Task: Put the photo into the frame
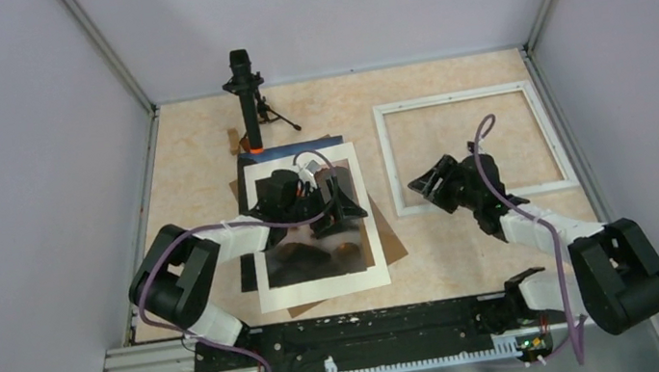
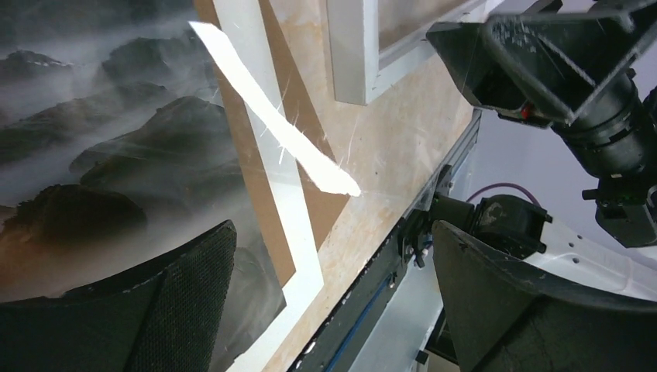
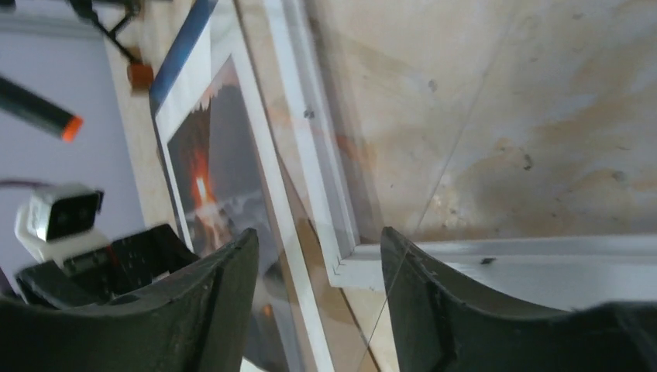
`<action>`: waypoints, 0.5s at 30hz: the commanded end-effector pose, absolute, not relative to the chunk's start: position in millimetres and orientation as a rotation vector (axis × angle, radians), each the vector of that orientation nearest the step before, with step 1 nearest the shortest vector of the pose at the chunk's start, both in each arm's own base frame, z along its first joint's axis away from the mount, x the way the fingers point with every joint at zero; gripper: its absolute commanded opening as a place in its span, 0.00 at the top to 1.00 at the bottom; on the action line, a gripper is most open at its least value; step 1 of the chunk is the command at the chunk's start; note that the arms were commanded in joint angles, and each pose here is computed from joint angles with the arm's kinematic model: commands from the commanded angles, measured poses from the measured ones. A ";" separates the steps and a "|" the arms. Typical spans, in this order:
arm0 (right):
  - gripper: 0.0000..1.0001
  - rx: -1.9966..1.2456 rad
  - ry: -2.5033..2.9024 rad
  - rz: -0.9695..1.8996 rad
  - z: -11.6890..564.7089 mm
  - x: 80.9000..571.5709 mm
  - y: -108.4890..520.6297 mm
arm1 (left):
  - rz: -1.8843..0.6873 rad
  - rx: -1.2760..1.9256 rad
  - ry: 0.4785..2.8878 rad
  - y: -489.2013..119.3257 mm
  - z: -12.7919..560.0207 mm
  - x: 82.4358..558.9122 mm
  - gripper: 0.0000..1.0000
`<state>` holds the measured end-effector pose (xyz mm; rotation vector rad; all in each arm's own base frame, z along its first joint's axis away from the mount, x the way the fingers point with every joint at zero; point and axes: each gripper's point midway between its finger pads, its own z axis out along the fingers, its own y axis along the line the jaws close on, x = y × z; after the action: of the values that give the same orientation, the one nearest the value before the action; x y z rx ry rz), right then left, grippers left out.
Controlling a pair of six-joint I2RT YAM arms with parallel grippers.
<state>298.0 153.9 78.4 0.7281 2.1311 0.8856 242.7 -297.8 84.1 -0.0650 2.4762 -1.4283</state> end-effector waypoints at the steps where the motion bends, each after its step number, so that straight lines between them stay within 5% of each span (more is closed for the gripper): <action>1: 0.38 0.303 2.141 1.075 94.2 291.9 184.0 | -1.405 -0.084 2.444 -298.3 78.0 249.7 0.02; 10: 0.31 0.110 2.091 1.445 111.5 274.1 219.3 | -1.321 0.121 2.371 -286.8 99.1 220.7 0.02; 15: 0.14 -0.029 2.282 1.359 96.3 257.1 223.0 | -1.169 0.182 2.335 -272.7 113.6 230.4 0.02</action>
<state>267.6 212.6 85.1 0.2067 2.2234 1.3704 215.3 -283.6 101.5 0.1056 2.3911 -1.3230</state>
